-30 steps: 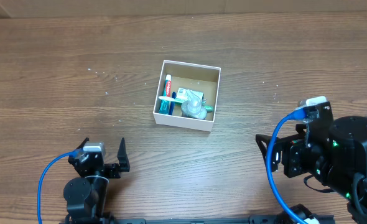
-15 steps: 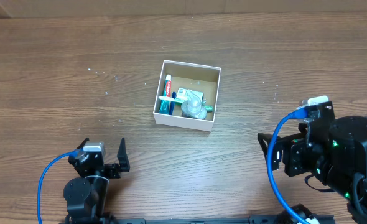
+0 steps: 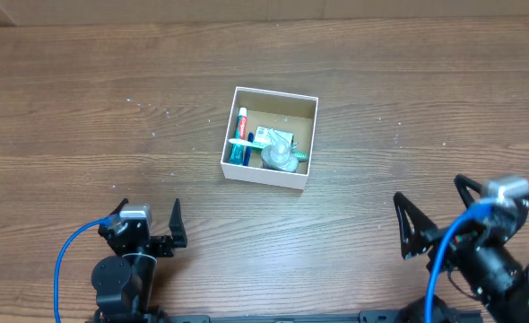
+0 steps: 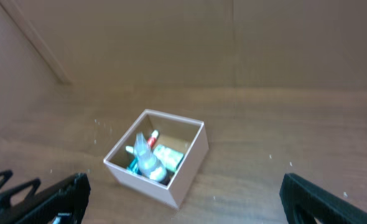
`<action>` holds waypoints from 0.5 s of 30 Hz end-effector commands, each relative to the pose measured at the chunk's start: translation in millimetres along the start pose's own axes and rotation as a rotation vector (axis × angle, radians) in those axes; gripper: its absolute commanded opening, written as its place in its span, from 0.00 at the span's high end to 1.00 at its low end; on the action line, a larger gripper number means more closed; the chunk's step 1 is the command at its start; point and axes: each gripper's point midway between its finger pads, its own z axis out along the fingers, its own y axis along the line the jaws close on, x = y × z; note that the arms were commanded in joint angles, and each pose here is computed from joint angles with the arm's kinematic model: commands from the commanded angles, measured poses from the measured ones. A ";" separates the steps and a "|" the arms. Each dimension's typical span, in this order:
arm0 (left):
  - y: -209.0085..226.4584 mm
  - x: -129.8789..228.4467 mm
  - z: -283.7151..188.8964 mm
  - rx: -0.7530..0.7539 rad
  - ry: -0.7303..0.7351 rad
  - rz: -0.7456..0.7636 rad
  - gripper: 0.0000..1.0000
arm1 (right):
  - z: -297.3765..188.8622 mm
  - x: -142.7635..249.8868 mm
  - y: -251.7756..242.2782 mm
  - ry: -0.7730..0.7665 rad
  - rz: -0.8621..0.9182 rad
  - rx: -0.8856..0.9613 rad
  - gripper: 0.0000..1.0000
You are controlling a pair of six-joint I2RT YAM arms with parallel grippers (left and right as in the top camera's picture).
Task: Pack container
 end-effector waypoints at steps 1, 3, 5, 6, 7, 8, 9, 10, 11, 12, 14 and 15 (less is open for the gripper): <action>-0.5 0.2 0.2 0.006 -0.009 -0.014 0.00 | 8.3 24.4 -7.5 -0.045 -0.001 0.004 0.00; -0.5 0.1 0.2 0.006 -0.009 -0.014 0.00 | 14.1 38.0 -9.9 -0.078 0.000 -0.006 0.00; -0.5 0.2 0.2 0.006 -0.009 -0.015 0.00 | 20.1 49.1 -12.0 -0.099 0.007 -0.012 0.00; -0.5 0.2 0.2 0.006 -0.009 -0.015 0.00 | 24.5 56.4 -12.9 -0.113 0.013 -0.019 0.00; -0.5 0.1 0.2 0.006 -0.009 -0.015 0.00 | 28.0 62.2 -12.9 -0.121 0.013 -0.027 0.00; -0.5 0.1 0.2 0.006 -0.009 -0.015 0.00 | 31.7 67.8 -12.3 -0.130 0.013 -0.040 0.00; -0.5 0.1 0.2 0.006 -0.009 -0.014 0.00 | 35.6 73.3 -11.3 -0.140 0.013 -0.054 0.00; -0.5 0.1 0.2 0.006 -0.009 -0.014 0.00 | 39.4 78.7 -10.1 -0.150 0.012 -0.069 0.00; -0.5 0.2 0.2 0.006 -0.009 -0.014 0.00 | 43.1 83.7 -9.2 -0.159 0.012 -0.083 0.00; -0.5 0.1 0.2 0.006 -0.009 -0.015 0.00 | 46.5 88.4 -7.9 -0.168 0.011 -0.097 0.00; -0.5 0.2 0.2 0.006 -0.009 -0.015 0.00 | 53.6 97.1 -6.2 -0.191 0.014 -0.123 0.00; -0.5 0.2 0.2 0.006 -0.009 -0.014 0.00 | 56.7 100.5 -6.8 -0.203 0.029 -0.127 0.00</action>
